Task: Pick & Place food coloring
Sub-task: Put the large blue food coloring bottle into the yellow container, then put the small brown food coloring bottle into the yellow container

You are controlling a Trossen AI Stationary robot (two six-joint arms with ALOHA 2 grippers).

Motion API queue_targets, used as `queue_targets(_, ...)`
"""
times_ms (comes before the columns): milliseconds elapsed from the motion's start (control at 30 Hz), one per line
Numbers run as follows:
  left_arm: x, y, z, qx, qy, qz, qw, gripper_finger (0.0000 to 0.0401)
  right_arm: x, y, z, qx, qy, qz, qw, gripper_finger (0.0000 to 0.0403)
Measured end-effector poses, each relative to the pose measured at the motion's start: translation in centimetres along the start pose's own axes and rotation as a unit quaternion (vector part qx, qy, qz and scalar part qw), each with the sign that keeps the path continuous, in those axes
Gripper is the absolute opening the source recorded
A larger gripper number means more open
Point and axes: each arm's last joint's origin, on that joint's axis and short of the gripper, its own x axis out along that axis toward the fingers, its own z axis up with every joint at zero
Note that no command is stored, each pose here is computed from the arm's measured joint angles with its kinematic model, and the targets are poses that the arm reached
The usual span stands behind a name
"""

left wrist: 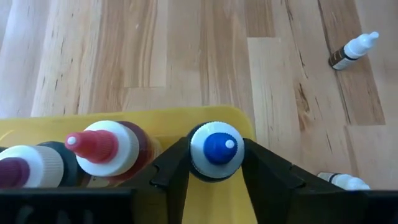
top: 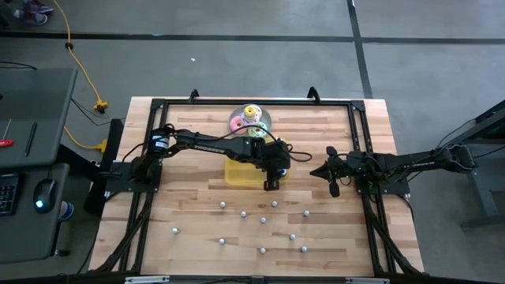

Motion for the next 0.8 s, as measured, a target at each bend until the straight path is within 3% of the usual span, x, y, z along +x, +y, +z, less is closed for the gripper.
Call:
queue_targets(367, 0.03, 0.02, -0.08, 0.001, 0.003, 0.001, 1.000, 0.0231, 0.00, 0.00, 0.00, 0.000, 0.000, 0.000, 1.000, 0.0000)
queue_targets(800, -0.52, 0.35, 0.05, -0.002, 0.001, 0.005, 1.000, 0.0246, 0.00, 0.00, 0.00, 0.000, 0.000, 0.000, 1.000, 0.0000)
